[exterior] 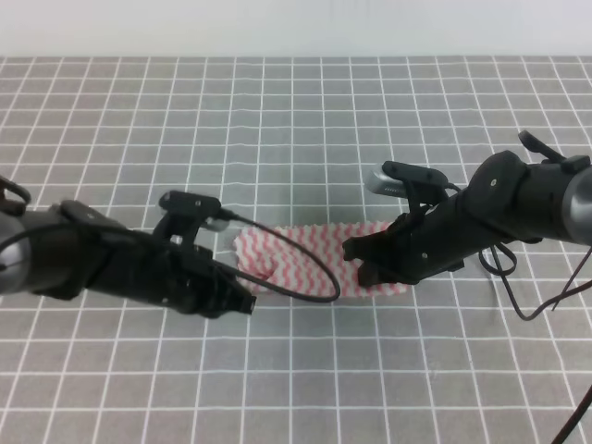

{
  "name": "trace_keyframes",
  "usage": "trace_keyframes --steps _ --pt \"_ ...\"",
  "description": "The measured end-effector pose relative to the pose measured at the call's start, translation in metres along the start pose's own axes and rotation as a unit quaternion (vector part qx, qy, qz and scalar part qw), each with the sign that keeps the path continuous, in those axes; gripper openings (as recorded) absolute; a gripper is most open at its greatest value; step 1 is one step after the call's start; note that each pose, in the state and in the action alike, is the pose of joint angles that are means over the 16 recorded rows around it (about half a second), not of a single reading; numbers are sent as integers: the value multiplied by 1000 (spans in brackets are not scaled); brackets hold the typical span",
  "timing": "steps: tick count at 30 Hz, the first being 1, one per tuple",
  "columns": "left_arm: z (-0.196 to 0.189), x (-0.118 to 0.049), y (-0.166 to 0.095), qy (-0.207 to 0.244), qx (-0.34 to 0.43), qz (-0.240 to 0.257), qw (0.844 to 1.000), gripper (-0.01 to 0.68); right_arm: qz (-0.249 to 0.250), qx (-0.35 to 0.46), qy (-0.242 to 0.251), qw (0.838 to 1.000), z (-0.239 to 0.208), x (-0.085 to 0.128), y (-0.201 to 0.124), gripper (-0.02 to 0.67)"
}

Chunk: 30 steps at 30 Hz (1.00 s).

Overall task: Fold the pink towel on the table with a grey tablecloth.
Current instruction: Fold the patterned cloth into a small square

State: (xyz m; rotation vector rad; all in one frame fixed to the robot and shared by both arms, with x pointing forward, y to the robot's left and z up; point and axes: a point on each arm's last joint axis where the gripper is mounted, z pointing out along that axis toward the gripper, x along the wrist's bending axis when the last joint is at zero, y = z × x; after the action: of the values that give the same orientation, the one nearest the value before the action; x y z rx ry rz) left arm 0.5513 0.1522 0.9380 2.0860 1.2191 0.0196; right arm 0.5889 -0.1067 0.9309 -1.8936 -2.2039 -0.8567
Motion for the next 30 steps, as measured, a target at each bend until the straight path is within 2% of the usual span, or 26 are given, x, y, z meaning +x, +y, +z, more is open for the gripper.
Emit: trace_keyframes --steps 12,30 --pt "-5 -3 28 -13 -38 2 999 0 1 0 0 1000 0 0 0 -20" --pt "20 5 15 -27 31 14 999 0 1 -1 0 1000 0 0 0 -18"
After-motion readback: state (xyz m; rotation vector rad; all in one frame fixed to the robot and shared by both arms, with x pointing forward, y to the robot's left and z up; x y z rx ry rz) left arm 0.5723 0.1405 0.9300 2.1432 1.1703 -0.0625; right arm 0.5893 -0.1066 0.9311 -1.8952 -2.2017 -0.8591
